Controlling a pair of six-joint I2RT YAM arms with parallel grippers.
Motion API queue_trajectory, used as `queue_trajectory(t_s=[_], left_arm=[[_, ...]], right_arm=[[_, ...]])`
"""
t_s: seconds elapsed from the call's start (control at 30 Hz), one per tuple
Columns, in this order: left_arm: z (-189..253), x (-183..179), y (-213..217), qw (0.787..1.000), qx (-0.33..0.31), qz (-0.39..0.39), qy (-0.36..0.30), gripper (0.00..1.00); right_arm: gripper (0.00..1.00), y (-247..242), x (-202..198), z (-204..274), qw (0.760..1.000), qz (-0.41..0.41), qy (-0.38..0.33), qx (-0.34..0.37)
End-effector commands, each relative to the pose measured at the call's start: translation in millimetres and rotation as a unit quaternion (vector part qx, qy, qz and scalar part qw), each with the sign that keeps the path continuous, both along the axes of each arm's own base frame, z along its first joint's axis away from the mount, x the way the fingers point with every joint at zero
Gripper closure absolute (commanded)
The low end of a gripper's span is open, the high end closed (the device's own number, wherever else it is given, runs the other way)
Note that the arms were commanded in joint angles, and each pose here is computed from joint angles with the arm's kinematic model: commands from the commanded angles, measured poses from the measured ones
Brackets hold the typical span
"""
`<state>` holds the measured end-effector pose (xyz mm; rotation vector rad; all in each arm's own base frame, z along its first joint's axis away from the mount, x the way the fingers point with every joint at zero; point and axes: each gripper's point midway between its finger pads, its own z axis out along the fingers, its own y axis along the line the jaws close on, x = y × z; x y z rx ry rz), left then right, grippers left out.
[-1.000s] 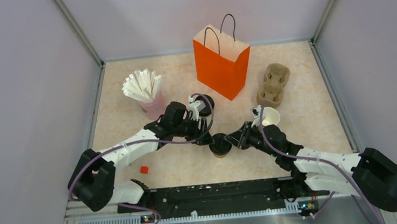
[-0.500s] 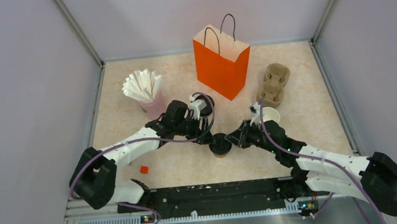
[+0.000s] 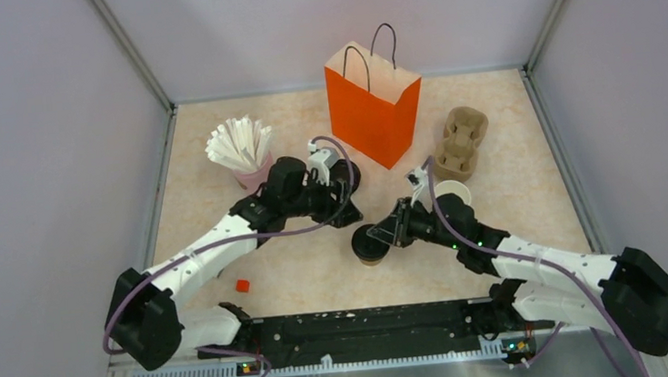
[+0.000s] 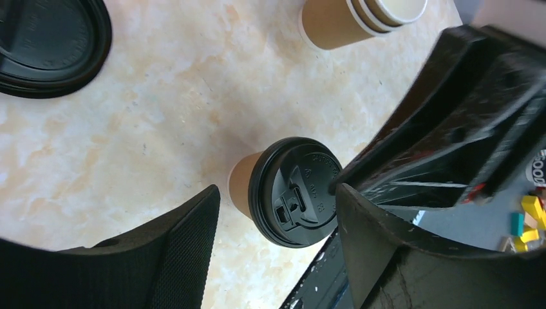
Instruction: Pack the takeout coffee
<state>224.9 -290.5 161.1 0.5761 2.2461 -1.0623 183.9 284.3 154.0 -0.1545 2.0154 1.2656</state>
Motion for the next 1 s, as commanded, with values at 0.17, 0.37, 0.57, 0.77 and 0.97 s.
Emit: queue_trajectory(t_s=[0.17,0.37,0.57,0.77,0.97], left_arm=[[41,0,17,0.994,-0.035,0.026,-0.101,0.21],[46,-4,31,0.991,-0.022,0.037,-0.124,0.01],[48,-4,41,0.989,-0.004,0.045,-0.142,0.01],[55,5,56,0.982,0.016,0.090,-0.163,0.01],[65,4,75,0.974,0.036,0.109,-0.193,0.01]], right_arm=[[0.85,12,3,-11,1.000,0.015,0.020,0.008],[0.85,-3,1,-44,0.998,-0.014,0.049,-0.026],[0.85,-8,1,-52,0.998,-0.026,0.056,-0.034],[0.77,3,10,-2,0.999,-0.018,0.027,-0.009],[0.60,-17,41,60,0.994,-0.096,-0.049,-0.034]])
